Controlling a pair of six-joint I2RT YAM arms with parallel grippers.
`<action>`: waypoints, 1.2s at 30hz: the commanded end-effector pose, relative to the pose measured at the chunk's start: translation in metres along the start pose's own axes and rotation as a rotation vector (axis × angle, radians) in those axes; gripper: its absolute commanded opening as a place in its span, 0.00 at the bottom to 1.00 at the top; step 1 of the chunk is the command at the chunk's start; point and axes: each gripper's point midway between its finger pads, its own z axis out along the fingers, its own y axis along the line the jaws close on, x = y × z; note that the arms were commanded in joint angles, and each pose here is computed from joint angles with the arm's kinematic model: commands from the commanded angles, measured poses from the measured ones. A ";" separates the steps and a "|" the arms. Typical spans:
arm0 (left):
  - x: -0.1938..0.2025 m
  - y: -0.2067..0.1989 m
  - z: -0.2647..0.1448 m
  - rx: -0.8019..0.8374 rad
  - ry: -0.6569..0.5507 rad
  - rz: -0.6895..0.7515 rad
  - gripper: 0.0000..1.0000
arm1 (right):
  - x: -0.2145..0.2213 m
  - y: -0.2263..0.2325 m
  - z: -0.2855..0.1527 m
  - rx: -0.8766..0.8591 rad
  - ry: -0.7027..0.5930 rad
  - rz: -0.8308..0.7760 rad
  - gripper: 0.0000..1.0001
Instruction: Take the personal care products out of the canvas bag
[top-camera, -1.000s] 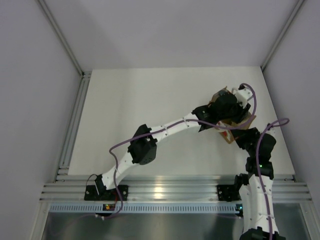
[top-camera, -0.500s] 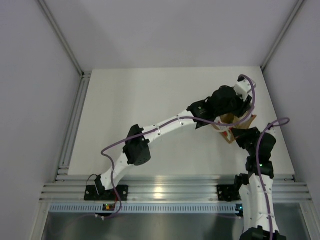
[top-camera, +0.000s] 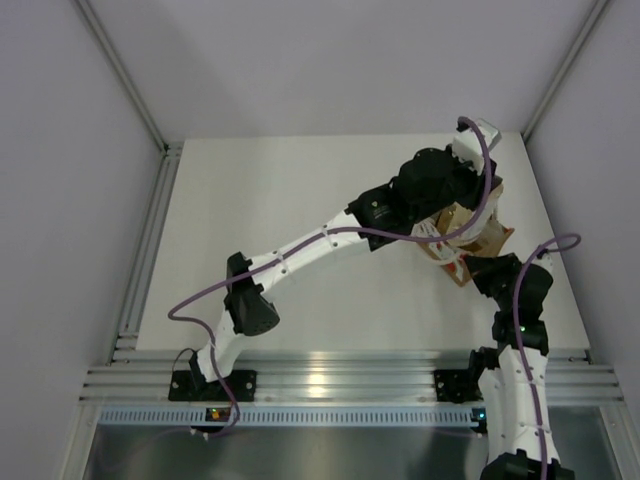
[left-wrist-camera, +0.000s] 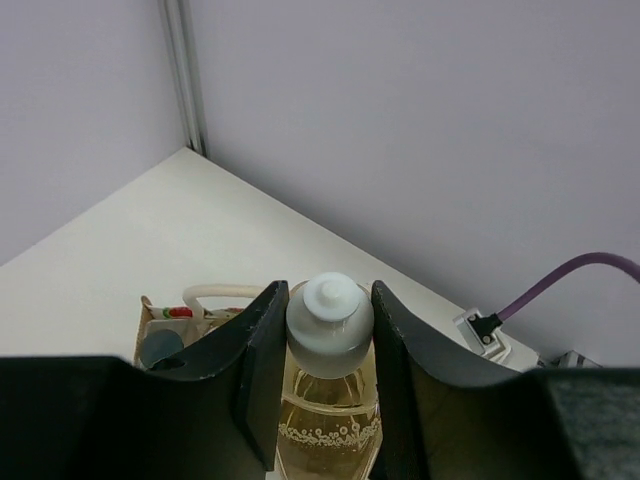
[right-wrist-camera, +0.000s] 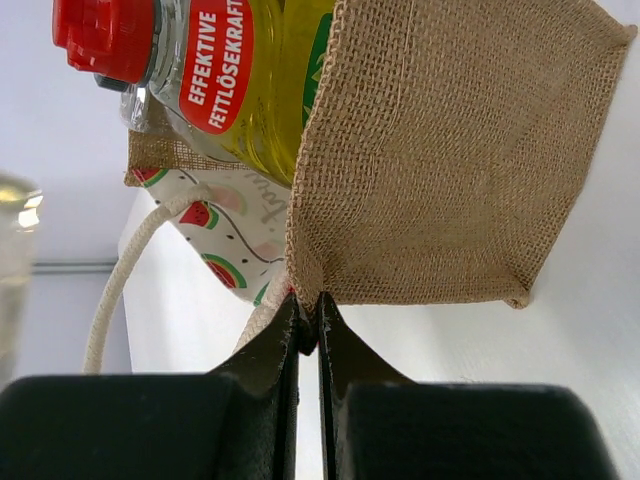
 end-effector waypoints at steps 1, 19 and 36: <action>-0.184 -0.006 -0.079 0.002 -0.440 -0.049 0.00 | -0.008 -0.008 0.000 0.062 -0.029 -0.001 0.00; -0.139 0.136 -0.189 -0.463 -0.342 0.033 0.00 | -0.018 0.005 -0.003 0.040 -0.053 -0.017 0.00; 0.014 0.246 -0.245 -0.770 -0.294 -0.008 0.00 | -0.022 0.011 -0.003 0.031 -0.048 -0.038 0.00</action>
